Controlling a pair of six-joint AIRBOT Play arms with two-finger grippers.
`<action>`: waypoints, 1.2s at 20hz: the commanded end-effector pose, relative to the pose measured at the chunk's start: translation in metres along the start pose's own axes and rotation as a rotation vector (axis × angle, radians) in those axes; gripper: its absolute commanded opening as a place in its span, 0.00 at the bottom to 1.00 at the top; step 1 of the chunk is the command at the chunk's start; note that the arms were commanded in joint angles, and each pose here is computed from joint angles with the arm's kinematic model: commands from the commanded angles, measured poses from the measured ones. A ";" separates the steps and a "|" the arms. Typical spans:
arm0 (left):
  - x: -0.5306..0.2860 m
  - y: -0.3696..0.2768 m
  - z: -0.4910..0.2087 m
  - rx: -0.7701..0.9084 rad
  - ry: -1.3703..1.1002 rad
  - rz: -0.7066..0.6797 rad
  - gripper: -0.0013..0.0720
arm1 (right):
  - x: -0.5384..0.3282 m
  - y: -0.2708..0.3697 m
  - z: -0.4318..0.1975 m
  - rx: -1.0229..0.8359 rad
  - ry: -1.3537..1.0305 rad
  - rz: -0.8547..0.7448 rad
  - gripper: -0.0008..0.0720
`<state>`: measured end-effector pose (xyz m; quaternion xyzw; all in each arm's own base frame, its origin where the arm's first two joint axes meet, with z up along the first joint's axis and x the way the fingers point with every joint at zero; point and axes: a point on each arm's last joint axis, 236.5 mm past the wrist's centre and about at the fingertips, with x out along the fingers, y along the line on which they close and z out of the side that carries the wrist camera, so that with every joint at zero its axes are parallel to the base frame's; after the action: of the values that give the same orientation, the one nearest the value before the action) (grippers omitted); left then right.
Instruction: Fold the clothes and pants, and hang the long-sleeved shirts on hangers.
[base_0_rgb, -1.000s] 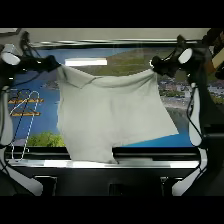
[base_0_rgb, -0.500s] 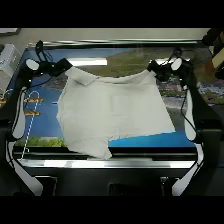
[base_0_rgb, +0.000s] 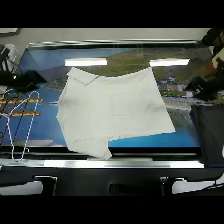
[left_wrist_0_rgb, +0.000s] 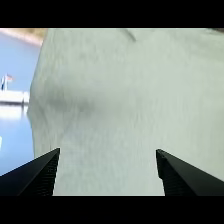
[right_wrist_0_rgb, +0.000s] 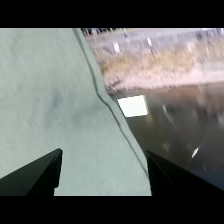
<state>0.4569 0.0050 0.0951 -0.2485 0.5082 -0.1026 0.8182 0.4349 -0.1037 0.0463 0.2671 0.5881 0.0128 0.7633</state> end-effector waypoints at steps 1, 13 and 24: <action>-0.018 0.013 -0.095 -0.138 0.022 -0.033 1.00 | 0.013 -0.051 -0.080 0.147 0.143 0.108 0.84; 0.000 0.011 -0.212 -0.285 0.089 -0.120 1.00 | 0.099 -0.074 -0.128 0.181 0.303 0.159 0.83; -0.002 0.020 -0.209 -0.294 0.072 -0.108 1.00 | 0.122 -0.066 -0.187 0.267 0.452 0.219 0.74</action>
<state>0.2698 -0.0449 0.0122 -0.3885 0.5350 -0.0835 0.7456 0.3064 -0.0553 -0.1083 0.4197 0.6860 0.0771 0.5894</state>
